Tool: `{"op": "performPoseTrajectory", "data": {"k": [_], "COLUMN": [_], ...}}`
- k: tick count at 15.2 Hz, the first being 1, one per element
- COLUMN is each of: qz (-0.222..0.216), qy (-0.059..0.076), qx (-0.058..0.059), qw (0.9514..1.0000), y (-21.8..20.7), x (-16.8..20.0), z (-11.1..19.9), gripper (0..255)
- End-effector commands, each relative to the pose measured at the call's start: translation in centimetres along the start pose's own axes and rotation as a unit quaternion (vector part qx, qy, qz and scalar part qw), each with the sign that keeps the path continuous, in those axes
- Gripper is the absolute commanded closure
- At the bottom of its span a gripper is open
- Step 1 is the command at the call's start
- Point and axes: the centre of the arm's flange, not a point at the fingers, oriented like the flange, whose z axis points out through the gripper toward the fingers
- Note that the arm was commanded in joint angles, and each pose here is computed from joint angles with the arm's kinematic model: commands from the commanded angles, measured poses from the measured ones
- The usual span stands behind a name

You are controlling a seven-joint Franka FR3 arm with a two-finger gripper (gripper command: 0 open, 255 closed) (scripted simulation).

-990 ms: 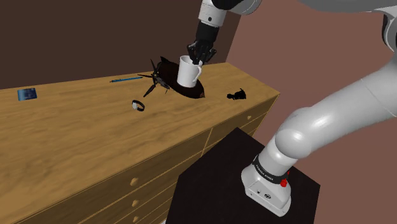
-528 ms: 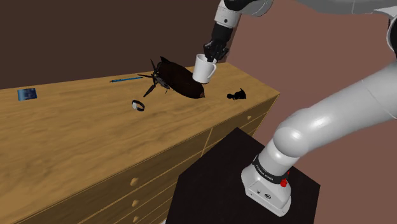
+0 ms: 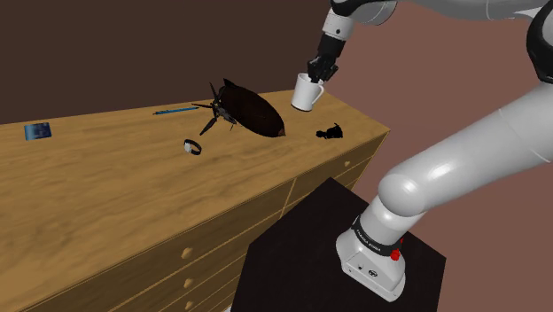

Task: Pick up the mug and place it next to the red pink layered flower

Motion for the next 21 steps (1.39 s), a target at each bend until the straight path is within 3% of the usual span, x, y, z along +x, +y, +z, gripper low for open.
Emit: {"op": "performPoseTrajectory", "data": {"k": [1, 21], "qz": [-0.001, -0.001], "qy": [0.000, 0.000], "qx": [0.000, 0.000], "qw": [1.0000, 1.0000], "y": [1.1, 1.8], "x": [0.3, 0.4], "z": [0.8, 11.3], "gripper": [255, 255]}}
